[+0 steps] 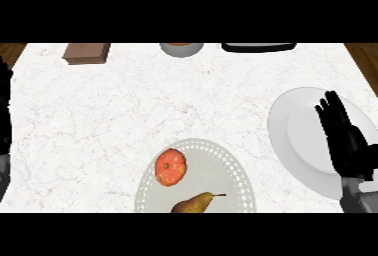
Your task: Pick the squash from the placemat and place it in the plate
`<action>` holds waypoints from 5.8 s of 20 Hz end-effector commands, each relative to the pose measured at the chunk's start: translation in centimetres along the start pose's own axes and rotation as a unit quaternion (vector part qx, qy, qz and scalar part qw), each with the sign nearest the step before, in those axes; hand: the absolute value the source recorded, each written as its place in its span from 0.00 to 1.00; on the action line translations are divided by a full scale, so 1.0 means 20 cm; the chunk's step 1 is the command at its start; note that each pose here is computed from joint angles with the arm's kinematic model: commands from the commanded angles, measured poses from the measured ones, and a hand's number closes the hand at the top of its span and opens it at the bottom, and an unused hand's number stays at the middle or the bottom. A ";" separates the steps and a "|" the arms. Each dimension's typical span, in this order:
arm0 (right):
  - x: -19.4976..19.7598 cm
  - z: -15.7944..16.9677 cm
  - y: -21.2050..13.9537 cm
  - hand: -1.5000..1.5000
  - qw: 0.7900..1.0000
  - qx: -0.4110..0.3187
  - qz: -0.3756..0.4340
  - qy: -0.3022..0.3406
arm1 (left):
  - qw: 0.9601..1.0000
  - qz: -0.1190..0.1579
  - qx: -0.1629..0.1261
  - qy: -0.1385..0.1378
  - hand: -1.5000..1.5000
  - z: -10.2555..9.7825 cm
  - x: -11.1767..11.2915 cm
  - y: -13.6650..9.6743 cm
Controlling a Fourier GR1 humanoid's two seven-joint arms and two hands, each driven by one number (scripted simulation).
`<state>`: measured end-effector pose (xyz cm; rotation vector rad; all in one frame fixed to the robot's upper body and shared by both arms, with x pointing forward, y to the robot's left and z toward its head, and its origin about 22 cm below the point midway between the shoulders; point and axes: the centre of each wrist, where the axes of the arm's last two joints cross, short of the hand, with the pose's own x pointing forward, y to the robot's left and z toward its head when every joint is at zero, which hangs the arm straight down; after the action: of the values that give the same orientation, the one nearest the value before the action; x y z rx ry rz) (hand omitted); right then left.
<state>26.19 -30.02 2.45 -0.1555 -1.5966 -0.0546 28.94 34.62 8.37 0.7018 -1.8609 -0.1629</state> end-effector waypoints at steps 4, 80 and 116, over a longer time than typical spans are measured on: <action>0.40 -0.08 0.17 1.00 0.984 -0.002 0.080 -0.158 | 0.965 0.095 -0.109 0.219 0.50 0.37 -0.22 -0.27; 0.18 0.35 1.49 1.00 0.752 0.065 0.633 0.172 | 0.889 0.221 -0.214 0.340 0.50 0.60 -0.10 -0.60; 0.35 0.91 0.95 1.00 0.935 -0.090 0.313 -0.139 | 0.890 0.215 -0.184 0.357 0.50 0.64 -0.16 -0.49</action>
<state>10.83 -4.97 3.25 -0.9336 -1.7667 0.6772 22.49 25.61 -2.79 0.0496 -1.2105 0.0442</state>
